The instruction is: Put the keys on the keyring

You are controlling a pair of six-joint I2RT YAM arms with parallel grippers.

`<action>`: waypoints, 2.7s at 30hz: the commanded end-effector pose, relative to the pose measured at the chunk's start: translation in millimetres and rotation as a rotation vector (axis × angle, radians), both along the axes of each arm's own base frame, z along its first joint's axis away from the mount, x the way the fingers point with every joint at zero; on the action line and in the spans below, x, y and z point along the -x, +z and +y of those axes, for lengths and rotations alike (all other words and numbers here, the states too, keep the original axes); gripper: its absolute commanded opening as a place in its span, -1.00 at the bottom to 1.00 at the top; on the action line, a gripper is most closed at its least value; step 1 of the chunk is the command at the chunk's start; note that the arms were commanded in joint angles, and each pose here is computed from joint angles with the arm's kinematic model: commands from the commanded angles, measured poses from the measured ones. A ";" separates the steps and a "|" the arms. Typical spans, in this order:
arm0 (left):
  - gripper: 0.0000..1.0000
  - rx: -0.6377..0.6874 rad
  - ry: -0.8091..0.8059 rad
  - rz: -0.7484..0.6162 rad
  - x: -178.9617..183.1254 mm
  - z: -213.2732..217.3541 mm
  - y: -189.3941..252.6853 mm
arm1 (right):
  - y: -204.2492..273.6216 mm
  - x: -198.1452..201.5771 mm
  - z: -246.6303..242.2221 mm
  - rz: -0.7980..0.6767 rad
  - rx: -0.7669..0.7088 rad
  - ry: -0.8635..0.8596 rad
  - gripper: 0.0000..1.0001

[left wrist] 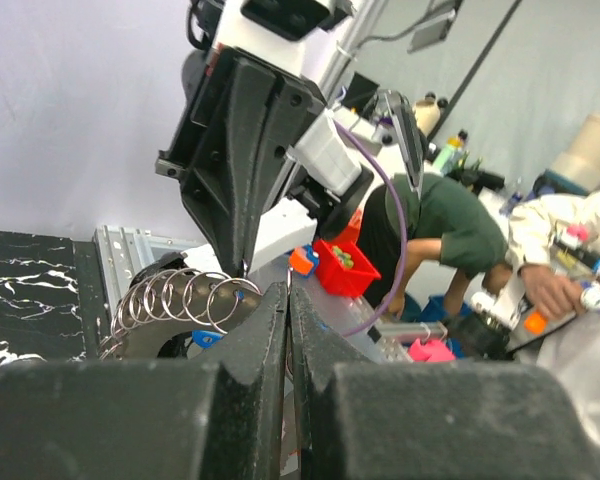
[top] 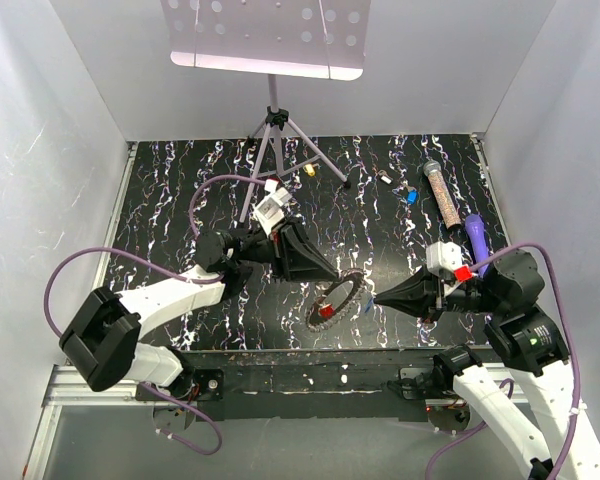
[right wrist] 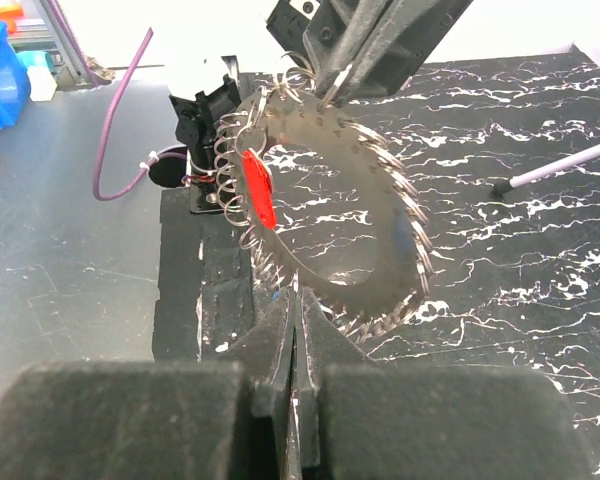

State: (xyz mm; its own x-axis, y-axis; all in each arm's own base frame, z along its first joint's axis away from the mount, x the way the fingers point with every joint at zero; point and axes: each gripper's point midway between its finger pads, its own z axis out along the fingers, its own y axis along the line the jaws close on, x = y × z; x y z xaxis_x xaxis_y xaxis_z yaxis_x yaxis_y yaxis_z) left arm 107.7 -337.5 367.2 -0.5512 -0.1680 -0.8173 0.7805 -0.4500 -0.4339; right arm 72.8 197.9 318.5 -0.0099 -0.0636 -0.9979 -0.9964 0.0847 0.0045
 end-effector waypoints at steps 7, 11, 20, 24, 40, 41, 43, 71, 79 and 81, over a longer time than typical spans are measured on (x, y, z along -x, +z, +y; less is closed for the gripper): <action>-1.00 0.205 -0.066 -0.510 47.6 30.5 29.0 | 20.3 17.5 -2.4 -0.069 -0.039 0.059 -0.97; -1.00 0.201 -0.059 -0.533 44.1 27.0 23.6 | 20.6 17.3 -2.1 -0.056 -0.042 0.057 -0.97; -1.00 0.060 0.188 -0.675 -5.8 0.3 -12.2 | 7.3 -2.4 0.4 -0.017 -0.012 -0.005 -0.97; -1.00 0.017 0.237 -0.730 -16.2 -1.8 -28.1 | -5.6 -2.6 -0.8 -0.128 0.044 0.045 -0.97; -1.00 -0.163 0.481 -0.959 -44.7 23.7 -66.3 | -141.6 -101.2 -107.0 0.424 0.689 -0.566 -0.97; -1.00 -0.165 0.497 -0.969 -45.5 25.5 -64.9 | -151.3 -104.5 -118.7 0.507 0.727 -0.587 -0.97; -1.00 -0.171 0.509 -0.982 -46.3 28.1 -64.9 | -167.4 -105.6 -134.9 0.634 0.817 -0.568 -0.97; -1.00 -0.185 0.495 -0.984 -45.9 27.8 -68.8 | -257.4 -177.2 -188.1 1.170 1.005 -0.674 -0.97; -1.00 -0.195 0.497 -0.986 -47.8 27.5 -71.4 | -275.0 -208.5 -184.2 1.188 0.966 -0.707 -0.97; -1.00 -0.197 0.498 -0.985 -48.2 27.3 -71.8 | -274.6 -212.9 -179.4 1.196 0.939 -0.695 -0.97</action>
